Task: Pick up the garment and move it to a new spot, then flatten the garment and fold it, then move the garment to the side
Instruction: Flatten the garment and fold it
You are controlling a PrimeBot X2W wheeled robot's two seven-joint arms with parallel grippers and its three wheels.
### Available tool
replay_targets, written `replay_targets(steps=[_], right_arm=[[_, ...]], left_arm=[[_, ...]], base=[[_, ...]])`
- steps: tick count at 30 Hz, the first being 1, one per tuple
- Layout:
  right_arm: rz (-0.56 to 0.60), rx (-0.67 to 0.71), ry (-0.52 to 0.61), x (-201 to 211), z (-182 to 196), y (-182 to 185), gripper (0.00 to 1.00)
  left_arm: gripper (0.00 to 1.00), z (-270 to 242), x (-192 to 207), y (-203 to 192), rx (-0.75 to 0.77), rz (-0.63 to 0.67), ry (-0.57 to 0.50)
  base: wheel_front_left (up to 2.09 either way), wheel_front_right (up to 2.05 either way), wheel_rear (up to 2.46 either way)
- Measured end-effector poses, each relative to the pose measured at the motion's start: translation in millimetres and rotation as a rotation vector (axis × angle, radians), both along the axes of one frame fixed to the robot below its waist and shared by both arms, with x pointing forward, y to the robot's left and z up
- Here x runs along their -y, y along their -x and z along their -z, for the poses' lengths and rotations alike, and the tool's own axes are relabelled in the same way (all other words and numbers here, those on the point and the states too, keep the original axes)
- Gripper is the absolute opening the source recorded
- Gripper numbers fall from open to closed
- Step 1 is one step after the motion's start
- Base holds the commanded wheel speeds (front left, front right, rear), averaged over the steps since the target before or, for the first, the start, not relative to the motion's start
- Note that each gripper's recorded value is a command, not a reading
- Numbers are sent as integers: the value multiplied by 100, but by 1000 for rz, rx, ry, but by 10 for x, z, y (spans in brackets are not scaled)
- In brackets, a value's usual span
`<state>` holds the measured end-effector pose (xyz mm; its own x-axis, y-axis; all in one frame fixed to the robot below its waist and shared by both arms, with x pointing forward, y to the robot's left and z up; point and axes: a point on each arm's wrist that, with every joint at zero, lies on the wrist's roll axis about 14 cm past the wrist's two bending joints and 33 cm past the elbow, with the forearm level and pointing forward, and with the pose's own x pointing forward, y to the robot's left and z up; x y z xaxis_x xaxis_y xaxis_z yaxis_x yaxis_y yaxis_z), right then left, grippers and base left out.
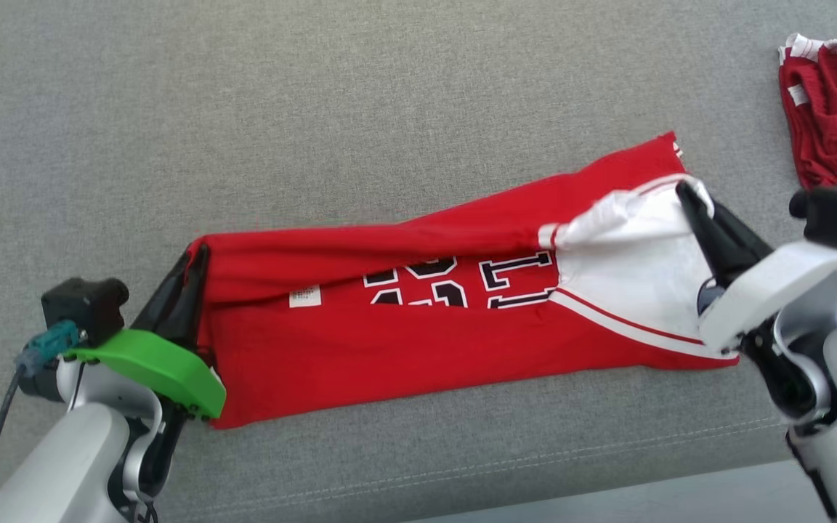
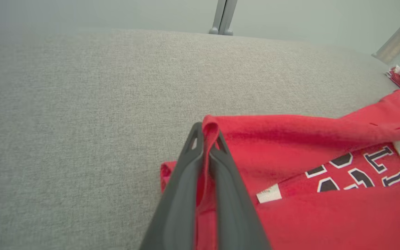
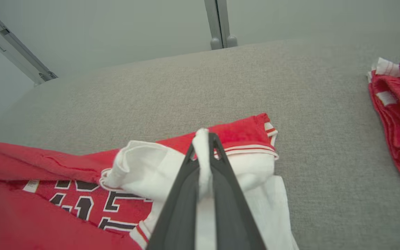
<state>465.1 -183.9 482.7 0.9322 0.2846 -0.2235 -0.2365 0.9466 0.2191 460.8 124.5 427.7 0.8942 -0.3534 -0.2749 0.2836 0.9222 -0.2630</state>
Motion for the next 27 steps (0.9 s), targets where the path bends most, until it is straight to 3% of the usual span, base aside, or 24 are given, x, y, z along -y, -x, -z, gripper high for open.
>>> replay_targets(steps=[5,15,18,20,21,22,23,27], right_arm=[[40,-38,-48,-33,133,206,0],[66,-66,-31,-13,291,296,0],[65,-66,-16,-7,329,320,18],[67,-68,-15,-2,357,357,38],[67,-73,-14,-2,382,384,43],[68,-74,-14,0,395,404,67],[69,-73,-14,2,402,426,100],[68,-87,-7,15,460,548,100]], left_arm=[[0,175,4,168,-45,-18,5],[0,370,-1,267,-82,-42,16],[0,395,-6,290,-85,-53,28],[41,409,-33,310,-88,-63,39],[75,417,-51,329,-90,-70,43],[100,423,-57,351,-92,-71,49],[100,422,-61,374,-95,-75,60],[100,442,-78,508,-111,-83,89]], base=[[0,0,0],[0,0,0],[0,0,0],[0,0,0],[0,0,0],[0,0,0],[0,0,0],[0,0,0]])
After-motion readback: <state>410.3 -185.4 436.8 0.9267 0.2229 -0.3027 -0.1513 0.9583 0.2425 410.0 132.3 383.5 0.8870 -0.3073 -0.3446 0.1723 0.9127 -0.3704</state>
